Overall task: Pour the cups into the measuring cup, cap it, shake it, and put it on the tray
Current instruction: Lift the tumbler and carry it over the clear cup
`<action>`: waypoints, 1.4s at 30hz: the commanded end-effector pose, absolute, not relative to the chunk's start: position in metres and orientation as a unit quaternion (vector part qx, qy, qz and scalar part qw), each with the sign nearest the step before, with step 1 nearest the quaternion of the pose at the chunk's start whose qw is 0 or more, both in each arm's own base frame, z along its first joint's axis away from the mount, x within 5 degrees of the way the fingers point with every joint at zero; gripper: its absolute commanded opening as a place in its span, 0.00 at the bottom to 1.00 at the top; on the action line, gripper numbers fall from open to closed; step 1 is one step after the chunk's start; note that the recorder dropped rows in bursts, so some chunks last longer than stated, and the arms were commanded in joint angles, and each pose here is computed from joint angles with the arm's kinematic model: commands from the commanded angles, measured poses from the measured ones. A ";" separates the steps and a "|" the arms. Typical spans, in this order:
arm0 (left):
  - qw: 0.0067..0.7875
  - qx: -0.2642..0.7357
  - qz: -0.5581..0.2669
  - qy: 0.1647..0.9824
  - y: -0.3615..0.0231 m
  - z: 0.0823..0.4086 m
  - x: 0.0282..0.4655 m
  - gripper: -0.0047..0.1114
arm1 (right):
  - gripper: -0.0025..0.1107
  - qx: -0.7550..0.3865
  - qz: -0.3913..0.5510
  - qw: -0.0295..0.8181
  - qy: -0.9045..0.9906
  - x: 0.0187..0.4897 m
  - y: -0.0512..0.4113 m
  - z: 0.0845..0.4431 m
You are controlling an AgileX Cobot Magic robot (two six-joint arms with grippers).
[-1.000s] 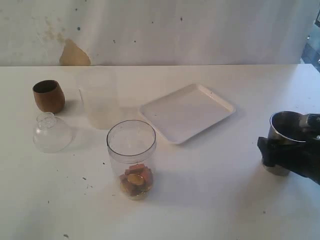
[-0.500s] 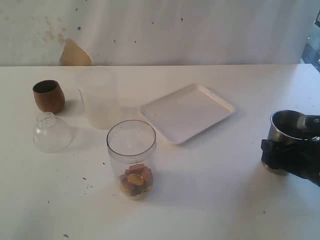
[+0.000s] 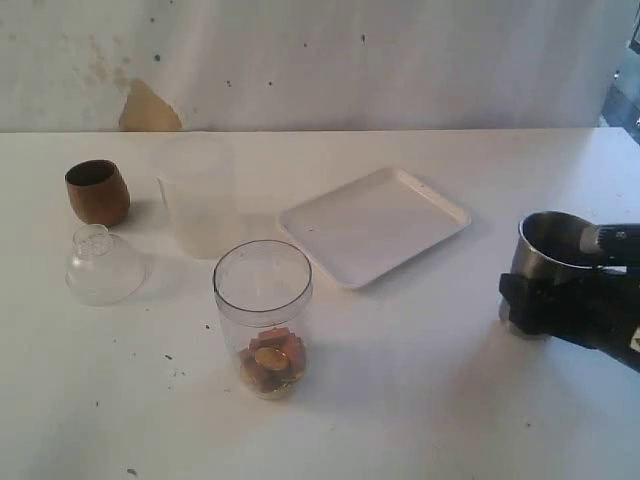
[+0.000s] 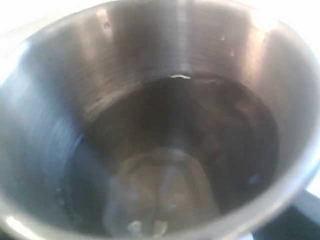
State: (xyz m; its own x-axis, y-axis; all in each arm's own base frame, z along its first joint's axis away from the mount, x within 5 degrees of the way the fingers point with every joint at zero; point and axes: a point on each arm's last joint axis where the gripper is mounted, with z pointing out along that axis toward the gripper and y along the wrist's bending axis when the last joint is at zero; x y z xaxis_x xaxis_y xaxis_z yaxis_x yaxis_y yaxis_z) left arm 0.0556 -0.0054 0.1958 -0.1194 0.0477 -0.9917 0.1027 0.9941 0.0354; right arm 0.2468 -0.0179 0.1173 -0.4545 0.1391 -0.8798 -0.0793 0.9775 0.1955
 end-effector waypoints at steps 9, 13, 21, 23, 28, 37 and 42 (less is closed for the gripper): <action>0.664 0.049 -0.027 0.746 -0.006 0.195 0.056 0.04 | 0.02 -0.164 0.158 0.599 0.768 0.279 0.040 0.212; 0.664 0.049 -0.027 0.746 -0.006 0.195 0.056 0.04 | 0.02 -0.247 0.151 0.597 0.748 0.289 0.069 0.229; 0.664 0.049 -0.027 0.746 -0.006 0.195 0.056 0.04 | 0.02 -0.362 0.100 0.601 0.705 0.306 0.114 0.247; 0.664 0.049 -0.027 0.746 -0.006 0.195 0.056 0.04 | 0.02 -0.393 0.090 0.597 0.694 0.310 0.123 0.242; 0.664 0.049 -0.027 0.746 -0.006 0.195 0.056 0.04 | 0.02 -0.465 0.053 0.586 0.662 0.313 0.135 0.226; 0.664 0.049 -0.027 0.746 -0.006 0.195 0.056 0.04 | 0.02 -0.537 -0.004 0.593 0.599 0.314 0.137 0.224; 0.664 0.049 -0.027 0.746 -0.006 0.195 0.056 0.04 | 0.02 -0.572 -0.006 0.589 0.570 0.310 0.140 0.223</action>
State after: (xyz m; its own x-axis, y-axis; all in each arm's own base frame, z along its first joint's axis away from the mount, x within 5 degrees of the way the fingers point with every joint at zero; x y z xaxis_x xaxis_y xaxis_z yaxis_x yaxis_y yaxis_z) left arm 0.0556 -0.0054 0.1958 -0.1194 0.0477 -0.9917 0.1027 0.9941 0.0354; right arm 0.3113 0.1348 0.2124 0.2664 -0.6983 -0.6644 -0.6671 0.3640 -0.6500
